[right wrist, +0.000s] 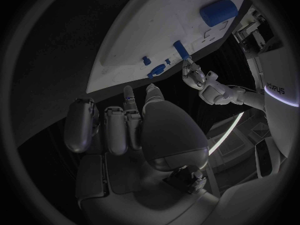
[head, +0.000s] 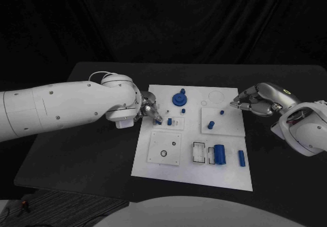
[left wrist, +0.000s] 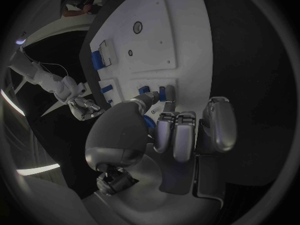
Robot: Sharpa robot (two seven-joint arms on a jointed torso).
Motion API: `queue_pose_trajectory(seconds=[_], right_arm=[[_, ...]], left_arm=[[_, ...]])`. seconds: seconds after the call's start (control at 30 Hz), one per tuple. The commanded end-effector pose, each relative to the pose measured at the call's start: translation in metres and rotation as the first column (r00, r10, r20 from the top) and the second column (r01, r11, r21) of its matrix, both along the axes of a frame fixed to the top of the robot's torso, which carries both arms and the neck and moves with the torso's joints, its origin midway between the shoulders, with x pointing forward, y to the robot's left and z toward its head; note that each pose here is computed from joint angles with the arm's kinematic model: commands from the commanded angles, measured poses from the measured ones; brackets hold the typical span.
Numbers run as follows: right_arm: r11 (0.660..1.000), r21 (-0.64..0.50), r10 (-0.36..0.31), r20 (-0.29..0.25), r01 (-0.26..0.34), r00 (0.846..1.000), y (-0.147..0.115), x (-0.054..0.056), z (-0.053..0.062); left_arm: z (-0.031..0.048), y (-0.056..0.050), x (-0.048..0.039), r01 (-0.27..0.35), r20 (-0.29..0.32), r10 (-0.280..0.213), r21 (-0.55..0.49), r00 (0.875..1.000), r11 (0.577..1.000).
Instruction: Assemble the parts on the task board
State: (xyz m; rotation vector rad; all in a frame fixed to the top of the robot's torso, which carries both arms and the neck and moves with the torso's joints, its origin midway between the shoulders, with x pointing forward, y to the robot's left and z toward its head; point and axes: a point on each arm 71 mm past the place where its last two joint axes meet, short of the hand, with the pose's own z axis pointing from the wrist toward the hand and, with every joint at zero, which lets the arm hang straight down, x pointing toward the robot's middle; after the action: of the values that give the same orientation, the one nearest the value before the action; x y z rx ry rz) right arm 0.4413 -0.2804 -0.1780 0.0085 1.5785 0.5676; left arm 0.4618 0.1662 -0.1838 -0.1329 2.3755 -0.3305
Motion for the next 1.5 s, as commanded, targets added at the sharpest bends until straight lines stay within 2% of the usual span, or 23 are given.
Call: queue_pose_trajectory(seconds=[0.03,0.47,1.0,1.5], right_arm=[[1.0,0.0,-0.013,-0.001,0.013,1.0,-0.0013,-0.0001,-0.0009],[1.0,-0.001,-0.015,-0.003,0.015,1.0,-0.0017,-0.0002,-0.0011],[1.0,-0.003,-0.019,-0.006,0.019,1.0,-0.0029,-0.0003,-0.0016],[1.0,-0.005,-0.022,-0.009,0.022,1.0,-0.0031,-0.0001,-0.0027]], left_arm=[[-0.0049,-0.0009,-0.0025,0.025,-0.03,-0.025,0.02,0.999,0.999],[-0.0056,-0.002,-0.0011,0.033,-0.034,-0.033,0.021,0.999,0.999],[-0.0027,-0.0025,-0.0022,0.032,0.002,-0.032,-0.034,0.999,0.999],[-0.0027,-0.001,-0.002,0.035,0.001,-0.035,-0.037,0.999,0.999]])
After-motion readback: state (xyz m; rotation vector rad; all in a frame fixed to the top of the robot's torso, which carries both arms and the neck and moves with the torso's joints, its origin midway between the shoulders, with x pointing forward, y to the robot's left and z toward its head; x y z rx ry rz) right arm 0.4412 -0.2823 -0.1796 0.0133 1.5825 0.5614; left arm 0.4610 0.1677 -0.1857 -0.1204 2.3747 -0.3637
